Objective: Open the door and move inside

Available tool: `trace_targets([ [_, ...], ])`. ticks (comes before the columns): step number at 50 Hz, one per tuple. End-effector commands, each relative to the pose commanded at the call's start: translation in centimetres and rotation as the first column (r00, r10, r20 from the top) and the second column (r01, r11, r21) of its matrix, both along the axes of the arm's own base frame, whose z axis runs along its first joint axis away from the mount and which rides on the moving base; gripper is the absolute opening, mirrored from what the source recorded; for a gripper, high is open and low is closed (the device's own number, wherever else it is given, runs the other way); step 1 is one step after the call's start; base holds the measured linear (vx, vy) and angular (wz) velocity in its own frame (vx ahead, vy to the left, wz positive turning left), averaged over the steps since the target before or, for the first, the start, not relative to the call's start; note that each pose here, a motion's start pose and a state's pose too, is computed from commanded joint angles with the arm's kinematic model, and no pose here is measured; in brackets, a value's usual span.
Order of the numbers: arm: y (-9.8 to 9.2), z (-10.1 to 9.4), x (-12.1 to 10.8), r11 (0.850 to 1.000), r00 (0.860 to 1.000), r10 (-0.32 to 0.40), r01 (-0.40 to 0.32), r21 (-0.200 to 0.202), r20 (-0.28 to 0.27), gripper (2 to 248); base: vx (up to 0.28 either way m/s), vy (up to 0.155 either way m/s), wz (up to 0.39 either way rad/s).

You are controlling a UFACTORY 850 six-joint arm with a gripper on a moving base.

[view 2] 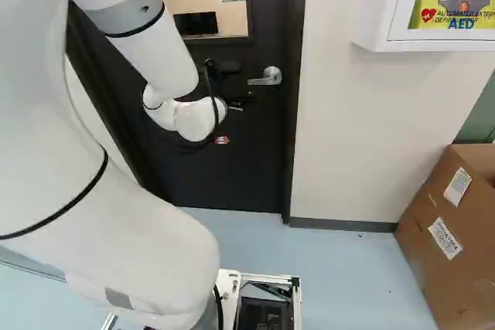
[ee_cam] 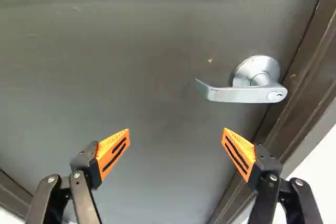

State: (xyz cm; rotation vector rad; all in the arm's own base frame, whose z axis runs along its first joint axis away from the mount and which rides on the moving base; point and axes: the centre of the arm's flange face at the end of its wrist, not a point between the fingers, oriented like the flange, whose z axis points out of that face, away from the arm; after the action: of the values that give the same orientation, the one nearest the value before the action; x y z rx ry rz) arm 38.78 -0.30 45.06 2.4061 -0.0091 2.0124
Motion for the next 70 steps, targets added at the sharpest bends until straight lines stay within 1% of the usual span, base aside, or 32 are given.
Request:
trace_targets([
  [40, -0.2, 4.0, 0.1, 1.000, 0.995, -0.005, 0.005, -0.001, 0.098, 247, 0.000, 0.000, 0.000],
  [56, -0.9, 5.7, 1.0, 1.000, 0.991, -0.021, 0.021, -0.001, 0.132, 247, 0.000, 0.000, 0.000],
  [70, -1.6, 6.0, 2.4, 0.999, 0.990, -0.037, 0.038, -0.001, 0.134, 247, 0.000, 0.000, 0.000],
])
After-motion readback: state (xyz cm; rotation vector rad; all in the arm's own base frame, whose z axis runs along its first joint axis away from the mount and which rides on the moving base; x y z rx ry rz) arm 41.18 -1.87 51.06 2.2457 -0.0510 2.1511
